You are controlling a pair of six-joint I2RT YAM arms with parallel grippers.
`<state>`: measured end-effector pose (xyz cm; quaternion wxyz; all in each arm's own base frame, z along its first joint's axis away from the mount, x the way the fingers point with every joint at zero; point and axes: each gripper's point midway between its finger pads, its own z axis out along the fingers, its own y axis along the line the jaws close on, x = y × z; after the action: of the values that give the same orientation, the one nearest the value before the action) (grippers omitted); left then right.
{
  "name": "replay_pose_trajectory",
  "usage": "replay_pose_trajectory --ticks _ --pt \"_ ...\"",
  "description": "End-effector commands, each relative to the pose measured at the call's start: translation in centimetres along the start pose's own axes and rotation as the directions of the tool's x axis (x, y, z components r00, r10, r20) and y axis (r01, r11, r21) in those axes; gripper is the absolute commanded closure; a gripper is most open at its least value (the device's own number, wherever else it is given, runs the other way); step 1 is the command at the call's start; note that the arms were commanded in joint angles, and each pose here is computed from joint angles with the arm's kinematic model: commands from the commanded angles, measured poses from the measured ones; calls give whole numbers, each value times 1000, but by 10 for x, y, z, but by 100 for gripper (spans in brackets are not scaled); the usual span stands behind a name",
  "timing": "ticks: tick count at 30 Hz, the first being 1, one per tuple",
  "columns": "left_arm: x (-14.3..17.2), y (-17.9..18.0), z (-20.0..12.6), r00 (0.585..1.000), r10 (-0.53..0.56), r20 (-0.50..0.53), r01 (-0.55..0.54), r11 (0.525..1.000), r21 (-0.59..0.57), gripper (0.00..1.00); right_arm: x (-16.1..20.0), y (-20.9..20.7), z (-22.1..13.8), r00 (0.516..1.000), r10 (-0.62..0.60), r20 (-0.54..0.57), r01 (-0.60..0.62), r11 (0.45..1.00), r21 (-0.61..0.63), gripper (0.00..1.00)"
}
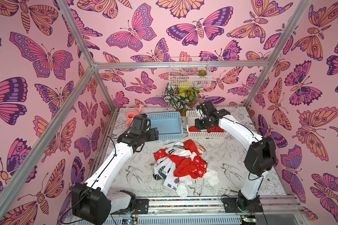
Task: Sort the socks into the basket by color
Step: Place the sock in the bin, then pick up the sock at the center of the board.
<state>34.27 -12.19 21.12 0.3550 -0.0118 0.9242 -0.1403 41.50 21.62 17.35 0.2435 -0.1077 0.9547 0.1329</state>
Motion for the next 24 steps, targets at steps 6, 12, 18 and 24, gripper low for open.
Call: replay_pose_trajectory --ticks 6,12,18,24 --pt "30 -53 4 981 176 -80 -168 982 90 20 39 -2 -34 998 59 -6 -59 998 -17 70" --pt "67 -78 8 950 279 -142 -260 956 137 22 54 2 -53 998 62 18 -61 996 -61 69" --pt "95 -93 16 914 356 -193 -328 931 163 23 68 2 -57 998 66 12 -64 995 -80 69" --pt "115 -102 26 888 400 -229 -374 916 148 23 78 0 -57 998 70 3 -69 994 -80 69"
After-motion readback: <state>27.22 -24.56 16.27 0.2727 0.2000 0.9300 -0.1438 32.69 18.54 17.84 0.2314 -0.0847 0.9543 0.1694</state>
